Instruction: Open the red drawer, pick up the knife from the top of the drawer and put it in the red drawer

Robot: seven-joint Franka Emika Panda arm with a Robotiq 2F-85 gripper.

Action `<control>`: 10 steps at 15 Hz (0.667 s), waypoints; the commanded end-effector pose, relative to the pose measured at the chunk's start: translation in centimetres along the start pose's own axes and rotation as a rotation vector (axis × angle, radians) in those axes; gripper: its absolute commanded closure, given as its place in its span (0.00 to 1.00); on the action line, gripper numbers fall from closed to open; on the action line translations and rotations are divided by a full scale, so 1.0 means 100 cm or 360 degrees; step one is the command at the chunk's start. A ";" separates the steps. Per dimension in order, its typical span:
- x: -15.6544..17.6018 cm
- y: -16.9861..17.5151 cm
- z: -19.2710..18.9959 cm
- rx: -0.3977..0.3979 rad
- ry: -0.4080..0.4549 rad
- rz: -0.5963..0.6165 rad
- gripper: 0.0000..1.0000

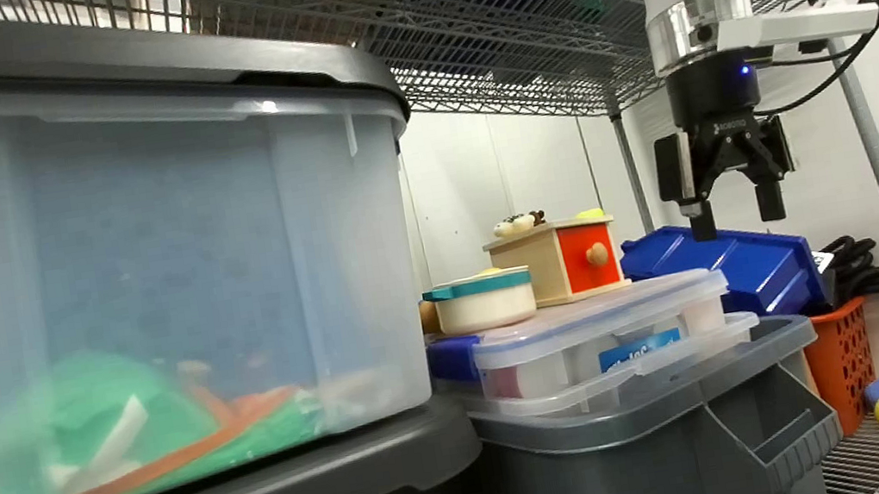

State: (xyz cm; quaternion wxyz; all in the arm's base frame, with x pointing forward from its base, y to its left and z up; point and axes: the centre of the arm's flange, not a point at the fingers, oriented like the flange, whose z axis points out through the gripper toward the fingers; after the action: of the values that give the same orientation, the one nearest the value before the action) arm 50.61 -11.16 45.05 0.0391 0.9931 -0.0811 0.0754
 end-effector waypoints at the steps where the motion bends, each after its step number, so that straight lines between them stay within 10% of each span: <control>1: 0.030 0.013 0.002 -0.0008 0.0073 -0.0039 0.00; 10: 0.076 0.024 0.000 -0.0031 0.0247 -0.0046 0.00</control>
State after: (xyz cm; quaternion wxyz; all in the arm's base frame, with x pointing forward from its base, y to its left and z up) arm 55.48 -13.71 46.25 0.0557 0.9870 -0.0705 0.1333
